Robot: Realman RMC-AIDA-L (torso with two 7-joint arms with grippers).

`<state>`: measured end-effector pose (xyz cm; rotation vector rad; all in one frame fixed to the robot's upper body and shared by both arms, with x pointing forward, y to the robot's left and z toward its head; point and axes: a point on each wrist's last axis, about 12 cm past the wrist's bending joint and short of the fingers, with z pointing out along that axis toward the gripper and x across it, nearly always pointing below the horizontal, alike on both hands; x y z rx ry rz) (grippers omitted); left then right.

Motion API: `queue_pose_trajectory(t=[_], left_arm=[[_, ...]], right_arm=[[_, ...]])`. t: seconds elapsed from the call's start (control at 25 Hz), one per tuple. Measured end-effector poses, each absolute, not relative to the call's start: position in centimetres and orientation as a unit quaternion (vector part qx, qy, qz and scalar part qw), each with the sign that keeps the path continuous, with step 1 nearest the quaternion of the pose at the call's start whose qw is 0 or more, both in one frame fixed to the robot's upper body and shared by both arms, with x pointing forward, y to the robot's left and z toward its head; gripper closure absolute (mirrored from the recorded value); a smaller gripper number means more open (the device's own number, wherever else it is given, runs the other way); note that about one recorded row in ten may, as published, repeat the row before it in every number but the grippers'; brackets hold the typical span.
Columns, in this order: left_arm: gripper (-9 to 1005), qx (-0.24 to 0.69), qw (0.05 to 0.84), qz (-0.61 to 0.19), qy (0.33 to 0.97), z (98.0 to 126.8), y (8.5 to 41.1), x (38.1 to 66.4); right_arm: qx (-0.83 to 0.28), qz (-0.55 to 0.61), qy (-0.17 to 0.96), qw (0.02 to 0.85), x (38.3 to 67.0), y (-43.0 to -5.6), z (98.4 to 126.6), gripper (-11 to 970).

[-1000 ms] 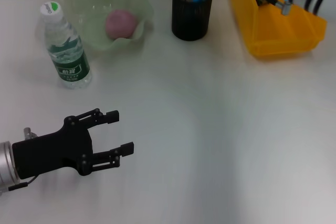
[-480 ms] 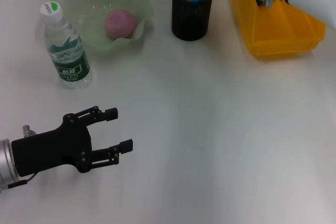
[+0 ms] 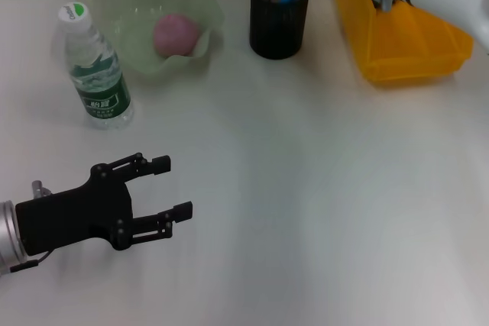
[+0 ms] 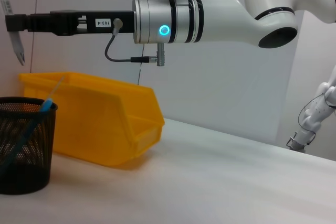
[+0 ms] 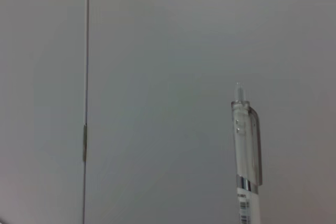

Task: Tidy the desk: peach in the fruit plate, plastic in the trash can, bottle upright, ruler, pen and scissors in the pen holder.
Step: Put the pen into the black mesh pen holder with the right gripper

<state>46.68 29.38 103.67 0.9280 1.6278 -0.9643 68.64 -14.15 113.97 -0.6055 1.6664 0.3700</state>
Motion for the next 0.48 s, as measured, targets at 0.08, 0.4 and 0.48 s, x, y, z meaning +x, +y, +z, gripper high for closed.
queue_pose_trajectory(t=[0.08,0.4,0.48], left_arm=[[183,0.384,0.495,-0.397,0.671,103.70,29.43,46.71],[183,0.388,0.496,-0.392,0.671,103.91,29.60,46.90],[183,0.388,0.496,-0.392,0.671,103.92,29.60,46.91]], right_arm=[[-0.263,0.161,0.724,0.617,68.64,-14.16,113.95,778],[-0.262,0.163,0.723,0.618,68.58,-14.22,113.94,756],[-0.262,0.164,0.723,0.618,68.56,-14.26,113.90,750]])
